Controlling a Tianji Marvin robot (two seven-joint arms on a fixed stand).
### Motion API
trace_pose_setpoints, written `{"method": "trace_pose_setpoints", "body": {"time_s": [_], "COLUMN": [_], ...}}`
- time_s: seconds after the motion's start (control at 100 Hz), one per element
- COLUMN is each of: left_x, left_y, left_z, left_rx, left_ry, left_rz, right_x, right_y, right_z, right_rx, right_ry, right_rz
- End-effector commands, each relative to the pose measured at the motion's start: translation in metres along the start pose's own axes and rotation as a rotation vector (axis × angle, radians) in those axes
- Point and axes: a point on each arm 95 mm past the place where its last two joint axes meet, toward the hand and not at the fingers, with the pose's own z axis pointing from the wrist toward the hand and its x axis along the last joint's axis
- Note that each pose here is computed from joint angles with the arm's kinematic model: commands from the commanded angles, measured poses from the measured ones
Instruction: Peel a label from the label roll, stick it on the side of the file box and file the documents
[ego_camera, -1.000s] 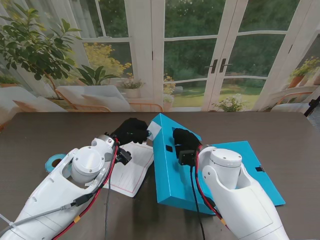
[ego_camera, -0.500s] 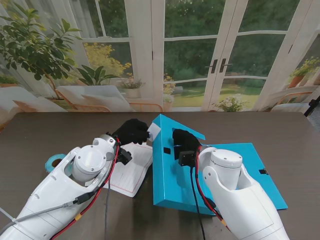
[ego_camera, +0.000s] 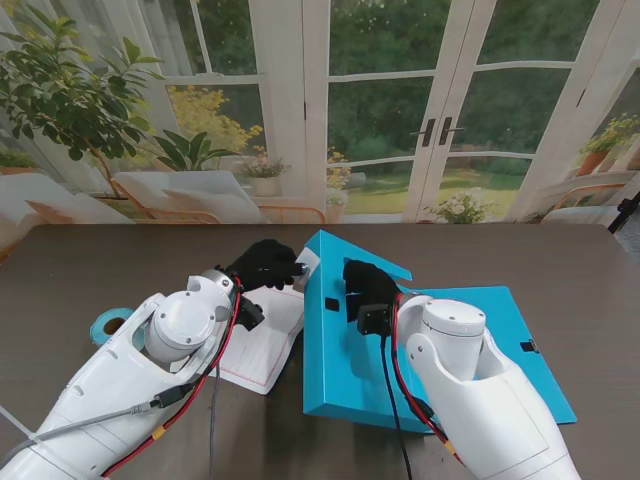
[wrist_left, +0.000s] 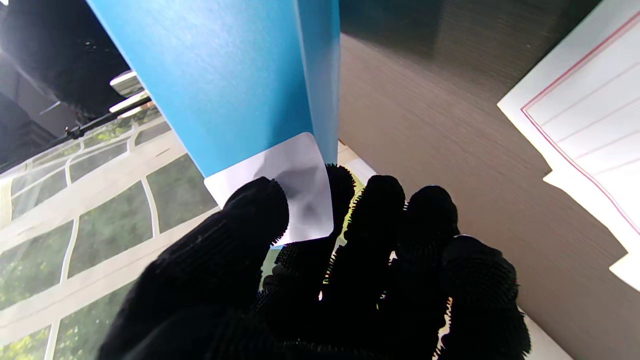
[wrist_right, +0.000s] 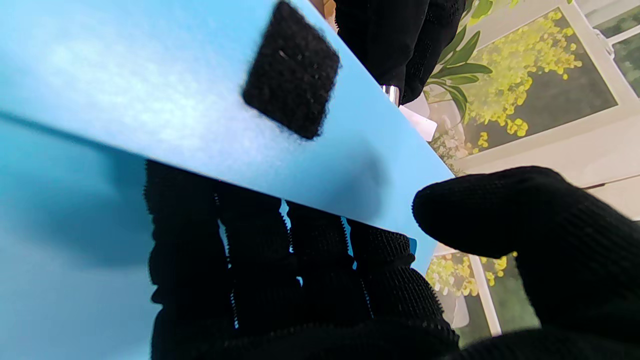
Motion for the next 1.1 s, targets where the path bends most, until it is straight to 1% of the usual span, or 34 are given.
{"method": "trace_pose_setpoints", "body": {"time_s": [0.0,0.36,0.66,0.78,0.95,1.09], "left_x": [0.001,-0.001,-0.002,-0.005,-0.01,-0.013], "left_y": [0.001,-0.002,-0.002,-0.001,0.002,0.005], "left_z": [0.001,0.003,0.003,0.003,0.002,0.002], "left_rx": [-0.021,-0.018,-0.022,-0.024,-0.033,-0.038], "left_ry": [0.006,0.005,0.007,-0.001,-0.02,-0.025], "left_rz": [0.004,0.043,0.05,0.054,0.088,0.091], "right_x": [0.002,0.001,0.0,-0.001,0.0,0.001], "right_y": [-0.008,-0.01,-0.012,-0.012,-0.012,-0.012], "right_z": [-0.001,-0.003,-0.003,-0.003,-0.004,-0.004], "right_rx": [0.035,0.063,0.072,0.078,0.085,0.09], "right_ry": [0.006,-0.003,-0.007,-0.008,-0.006,-0.004], "right_rz": [0.004,0.007,0.012,0.013,0.023,0.025]}}
